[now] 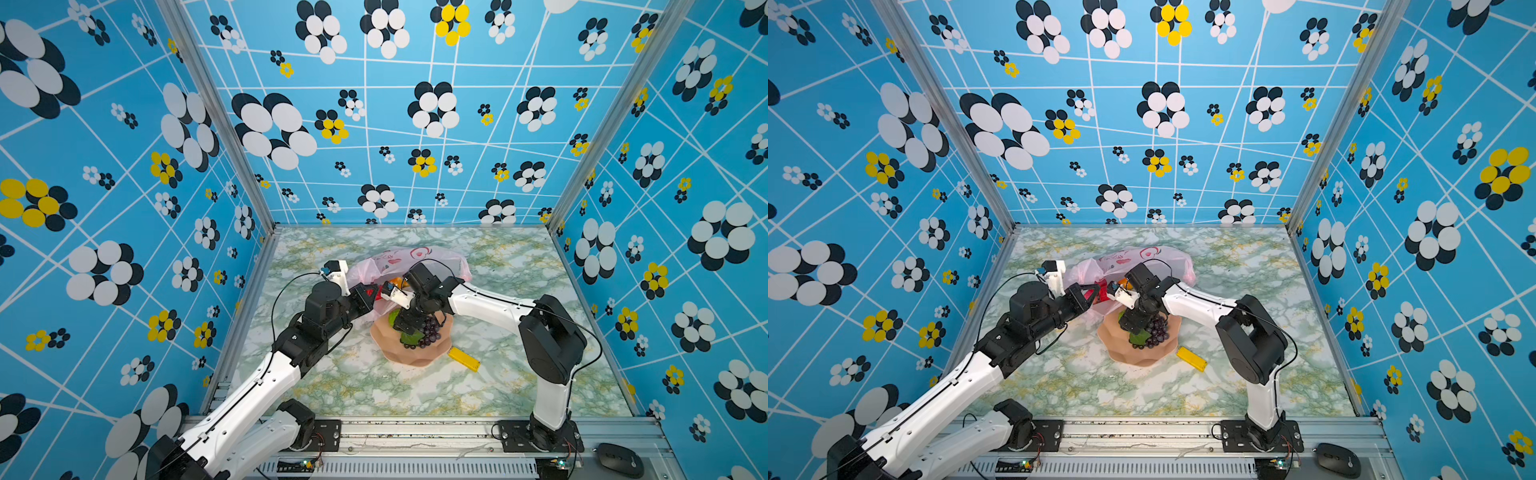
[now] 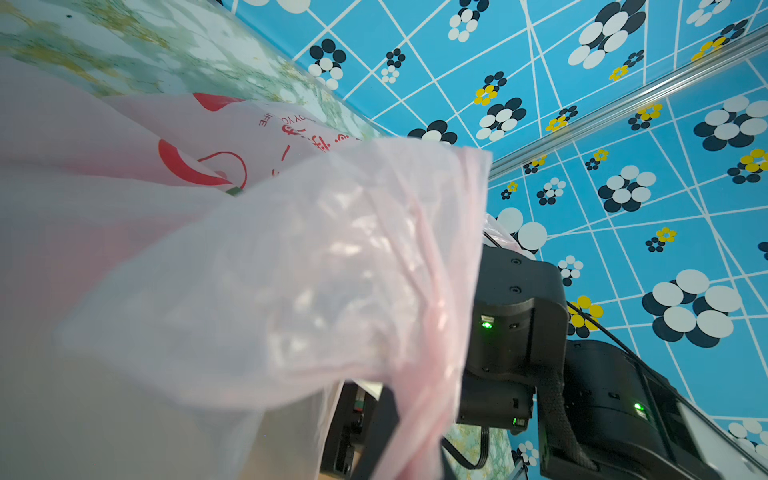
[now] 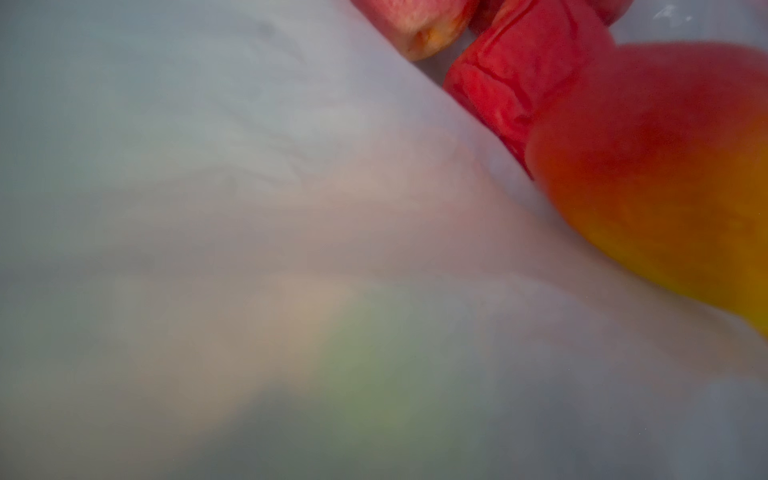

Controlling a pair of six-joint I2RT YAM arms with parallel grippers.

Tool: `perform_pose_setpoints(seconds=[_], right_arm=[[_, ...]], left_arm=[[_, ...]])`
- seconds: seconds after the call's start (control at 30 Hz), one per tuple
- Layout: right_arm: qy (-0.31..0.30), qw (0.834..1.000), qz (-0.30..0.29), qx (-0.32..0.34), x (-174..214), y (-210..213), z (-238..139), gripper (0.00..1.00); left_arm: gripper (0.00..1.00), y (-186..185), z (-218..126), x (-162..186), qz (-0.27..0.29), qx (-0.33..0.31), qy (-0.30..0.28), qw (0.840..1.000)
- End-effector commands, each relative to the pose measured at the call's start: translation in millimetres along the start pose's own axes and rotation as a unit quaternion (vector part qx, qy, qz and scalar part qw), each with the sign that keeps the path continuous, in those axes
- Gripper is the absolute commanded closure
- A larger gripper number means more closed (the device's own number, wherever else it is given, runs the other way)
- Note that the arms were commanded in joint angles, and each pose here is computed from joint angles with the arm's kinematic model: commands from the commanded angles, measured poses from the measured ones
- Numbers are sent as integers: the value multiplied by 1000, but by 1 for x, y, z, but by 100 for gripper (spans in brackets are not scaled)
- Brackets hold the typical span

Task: Place the fruits into the plastic bag
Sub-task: 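Lower the right gripper onto the bumpy green fruit and close it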

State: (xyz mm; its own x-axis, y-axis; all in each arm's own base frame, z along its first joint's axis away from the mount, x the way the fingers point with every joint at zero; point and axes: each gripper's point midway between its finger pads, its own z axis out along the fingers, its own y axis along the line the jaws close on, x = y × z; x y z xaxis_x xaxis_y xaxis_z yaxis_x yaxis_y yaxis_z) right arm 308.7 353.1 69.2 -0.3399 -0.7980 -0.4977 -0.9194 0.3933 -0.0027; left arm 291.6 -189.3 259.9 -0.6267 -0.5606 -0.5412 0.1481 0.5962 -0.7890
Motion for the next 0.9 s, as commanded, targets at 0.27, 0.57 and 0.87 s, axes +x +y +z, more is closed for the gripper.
perform_pose_setpoints(seconds=[0.27, 0.57, 0.87], right_arm=[[6, 1000, 6, -7, -6, 1, 1, 38], [-75, 997, 4, -21, -27, 11, -27, 39], [-224, 963, 98, -112, -62, 20, -73, 39]], left_arm=[[100, 3, 1, 0, -8, 5, 0, 1000], [100, 2, -1, -1, -11, 7, -2, 1000], [100, 2, 4, 3, -27, 14, 5, 1000]])
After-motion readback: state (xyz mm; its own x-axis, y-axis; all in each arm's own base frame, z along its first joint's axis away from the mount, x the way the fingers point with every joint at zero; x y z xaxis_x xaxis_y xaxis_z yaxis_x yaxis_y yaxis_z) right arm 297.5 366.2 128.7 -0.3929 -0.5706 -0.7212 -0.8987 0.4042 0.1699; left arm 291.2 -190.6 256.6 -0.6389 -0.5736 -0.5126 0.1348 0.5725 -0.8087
